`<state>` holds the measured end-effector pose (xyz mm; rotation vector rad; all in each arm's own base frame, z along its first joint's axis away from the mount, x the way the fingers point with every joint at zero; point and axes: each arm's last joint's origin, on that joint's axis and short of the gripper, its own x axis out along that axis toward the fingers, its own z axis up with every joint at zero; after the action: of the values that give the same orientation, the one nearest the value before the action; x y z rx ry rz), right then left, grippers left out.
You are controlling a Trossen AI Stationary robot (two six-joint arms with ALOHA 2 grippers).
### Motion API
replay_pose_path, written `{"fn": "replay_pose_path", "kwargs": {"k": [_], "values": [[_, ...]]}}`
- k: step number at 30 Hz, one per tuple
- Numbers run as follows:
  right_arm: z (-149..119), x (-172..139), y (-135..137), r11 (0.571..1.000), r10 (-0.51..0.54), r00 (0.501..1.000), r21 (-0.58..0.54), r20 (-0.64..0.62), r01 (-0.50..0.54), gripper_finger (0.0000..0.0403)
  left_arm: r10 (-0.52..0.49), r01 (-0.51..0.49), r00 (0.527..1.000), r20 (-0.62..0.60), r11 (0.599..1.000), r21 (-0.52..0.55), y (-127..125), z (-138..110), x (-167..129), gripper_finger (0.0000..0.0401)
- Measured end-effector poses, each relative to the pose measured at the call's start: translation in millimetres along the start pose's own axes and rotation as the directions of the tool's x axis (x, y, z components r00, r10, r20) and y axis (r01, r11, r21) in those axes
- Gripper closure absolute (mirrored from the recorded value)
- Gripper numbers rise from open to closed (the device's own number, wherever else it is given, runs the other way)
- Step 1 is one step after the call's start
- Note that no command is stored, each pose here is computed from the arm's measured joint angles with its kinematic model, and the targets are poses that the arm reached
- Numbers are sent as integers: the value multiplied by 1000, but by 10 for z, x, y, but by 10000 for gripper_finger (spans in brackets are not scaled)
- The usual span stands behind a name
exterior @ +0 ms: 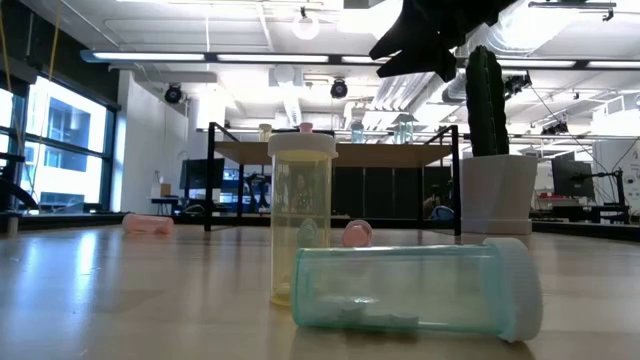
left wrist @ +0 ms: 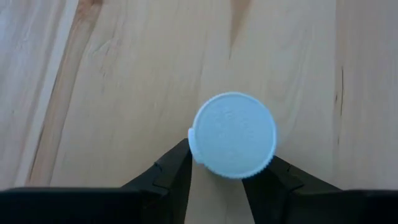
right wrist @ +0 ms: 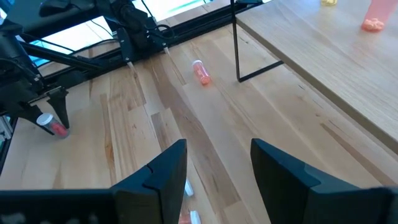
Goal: Pick and place medicine bottles onto shelf by color
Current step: Put the left blue pill bottle on the shelf aligned with the other blue pill bottle
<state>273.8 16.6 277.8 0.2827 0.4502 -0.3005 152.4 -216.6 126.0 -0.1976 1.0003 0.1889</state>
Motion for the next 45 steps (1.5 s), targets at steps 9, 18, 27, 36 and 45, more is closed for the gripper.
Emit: {"fn": "replay_pose_path", "kwargs": {"k": [9, 18, 27, 36, 45], "values": [[1, 0, 0, 1000, 0, 1000, 1, 1, 0, 233, 11, -11, 999, 48, 1000, 0, -2, 16, 0, 292], [1, 0, 1, 1000, 1, 1000, 0, 1, -1, 233, 18, -19, 997, 81, 1000, 8, -3, 27, -1, 292], [9, 0, 7, 1000, 10, 1000, 4, 7, -10, 233, 24, -24, 996, 85, 1000, 3, 4, 41, 7, 308], [-1, -30, 128, 989, 146, 989, -10, -5, -146, 233, 21, -20, 998, 58, 1000, -16, 102, 274, 14, 307], [-25, -114, 350, 962, 254, 967, -111, 32, -249, 233, 31, -31, 1000, 6, 998, 62, 427, 704, -69, 307]]}}
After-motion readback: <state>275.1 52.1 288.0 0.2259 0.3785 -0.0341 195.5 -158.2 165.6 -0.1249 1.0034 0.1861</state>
